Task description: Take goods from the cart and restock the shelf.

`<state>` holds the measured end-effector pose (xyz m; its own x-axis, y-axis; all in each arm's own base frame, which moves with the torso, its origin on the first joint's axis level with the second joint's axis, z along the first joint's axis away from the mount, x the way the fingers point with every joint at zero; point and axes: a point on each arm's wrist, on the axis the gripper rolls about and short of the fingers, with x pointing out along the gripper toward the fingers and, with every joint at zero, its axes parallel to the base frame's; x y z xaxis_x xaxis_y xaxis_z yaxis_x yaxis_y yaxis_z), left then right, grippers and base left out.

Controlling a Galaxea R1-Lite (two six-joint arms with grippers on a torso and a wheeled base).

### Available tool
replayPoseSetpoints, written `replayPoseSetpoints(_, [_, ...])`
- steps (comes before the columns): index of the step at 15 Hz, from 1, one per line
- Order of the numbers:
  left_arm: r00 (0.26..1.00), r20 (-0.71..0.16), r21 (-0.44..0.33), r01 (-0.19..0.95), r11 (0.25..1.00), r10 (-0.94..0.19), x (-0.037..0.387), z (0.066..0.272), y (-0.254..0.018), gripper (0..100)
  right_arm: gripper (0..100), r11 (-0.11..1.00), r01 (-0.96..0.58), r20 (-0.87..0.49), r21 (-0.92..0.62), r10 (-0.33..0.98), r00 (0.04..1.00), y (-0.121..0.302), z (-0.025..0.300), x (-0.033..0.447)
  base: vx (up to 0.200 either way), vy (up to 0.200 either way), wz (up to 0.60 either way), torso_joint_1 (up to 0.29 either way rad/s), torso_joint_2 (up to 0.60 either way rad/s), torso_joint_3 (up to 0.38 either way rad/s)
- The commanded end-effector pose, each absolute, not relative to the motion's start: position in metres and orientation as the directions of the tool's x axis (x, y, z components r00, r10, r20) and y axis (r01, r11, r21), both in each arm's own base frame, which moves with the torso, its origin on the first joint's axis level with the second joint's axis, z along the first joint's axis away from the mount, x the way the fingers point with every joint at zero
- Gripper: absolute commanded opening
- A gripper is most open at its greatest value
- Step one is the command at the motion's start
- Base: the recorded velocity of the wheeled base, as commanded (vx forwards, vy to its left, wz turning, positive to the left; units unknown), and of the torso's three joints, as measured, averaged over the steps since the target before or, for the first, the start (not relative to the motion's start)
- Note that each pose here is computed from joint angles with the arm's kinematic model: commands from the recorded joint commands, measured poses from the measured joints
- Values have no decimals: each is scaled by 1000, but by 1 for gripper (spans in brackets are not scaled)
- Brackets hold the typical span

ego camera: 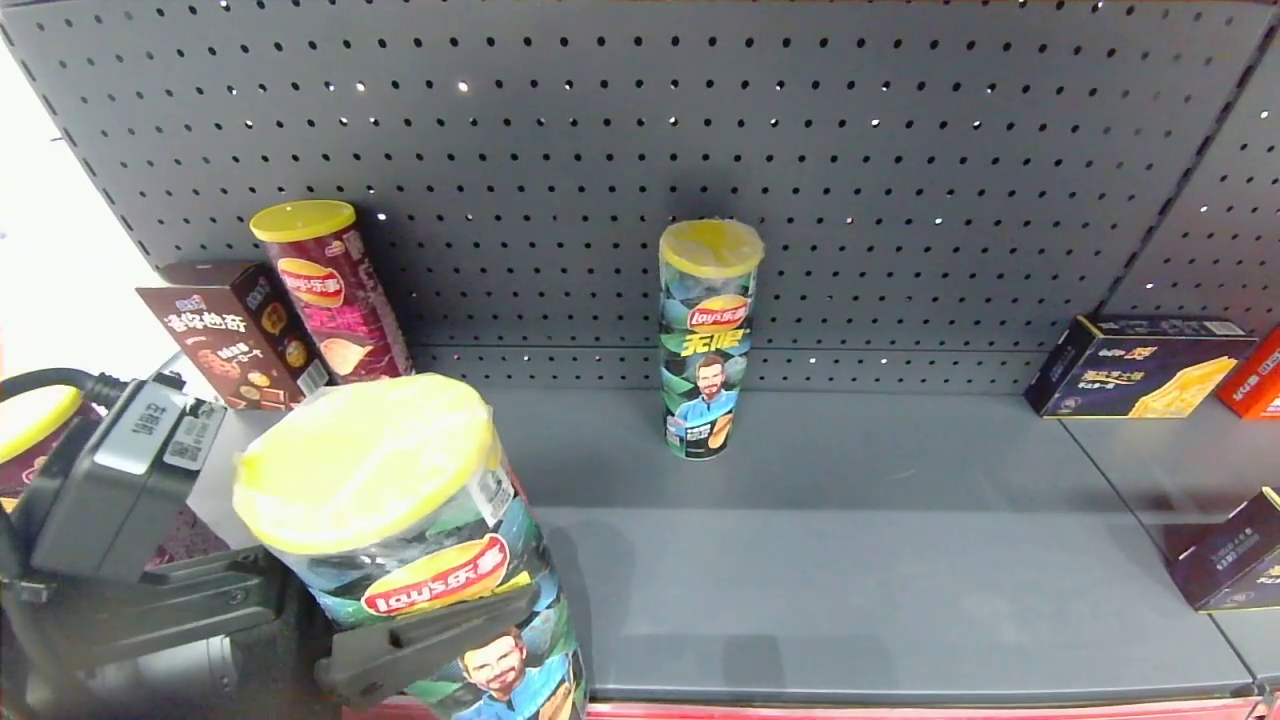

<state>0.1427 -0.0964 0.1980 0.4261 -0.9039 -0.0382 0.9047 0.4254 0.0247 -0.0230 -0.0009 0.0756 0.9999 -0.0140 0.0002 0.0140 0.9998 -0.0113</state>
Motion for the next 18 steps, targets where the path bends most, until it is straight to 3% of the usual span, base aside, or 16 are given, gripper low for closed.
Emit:
replayPoseSetpoints(1, [429, -18, 37, 903, 428, -903, 145, 206, -98, 0, 100, 1000, 11, 0, -14, -11, 1000, -1, 76, -23, 0, 0, 0, 0, 0, 0])
replayPoseSetpoints(3, [430, 0, 46, 902, 430, -903, 149, 212, -100, 0, 100, 998, -65, 106, -22, 67, 992, 1, 132, -30, 0, 0, 0, 0, 0, 0])
replayPoseSetpoints(4, [429, 0, 46, 902, 428, -903, 155, 215, -103, 0, 100, 989, -128, 59, 80, 124, 991, 2, 202, -6, 0, 0, 0, 0, 0, 0])
replayPoseSetpoints(5, [429, -1, 45, 902, 428, -903, 155, 214, -104, 0, 100, 986, -143, 66, 85, 138, 988, 2, 205, -6, 0, 0, 0, 0, 0, 0])
replayPoseSetpoints(6, [430, -8, 45, 902, 430, -903, 157, 212, -105, 0, 100, 968, -250, 51, 22, 249, 967, 3, 210, -4, 0, 0, 0, 0, 0, 0])
replayPoseSetpoints(7, [431, -20, 38, 902, 431, -902, 155, 208, -103, 0, 100, 948, -304, -36, -90, 302, 953, 6, 208, 13, 0, 0, 0, 0, 0, 0])
replayPoseSetpoints(10, [442, -25, 32, 897, 442, -896, 156, 206, -101, 0, 100, 905, -372, -87, -208, 362, 928, 16, 223, 63, 0, 0, 0, 0, 0, 0])
replayPoseSetpoints(13, [445, -30, 27, 895, 444, -895, 157, 204, -101, 0, 100, 892, -403, -107, -204, 388, 915, 29, 225, 107, 0, 0, 0, 0, 0, 0])
replayPoseSetpoints(15, [449, -25, 29, 893, 449, -893, 158, 206, -101, 0, 100, 866, -473, -162, -160, 450, 878, 44, 225, 136, 0, 0, 0, 0, 0, 0])
replayPoseSetpoints(18, [460, -25, 29, 888, 460, -887, 158, 206, -100, 0, 100, 818, -569, -142, -88, 555, 820, 64, 233, 164, 0, 0, 0, 0, 0, 0])
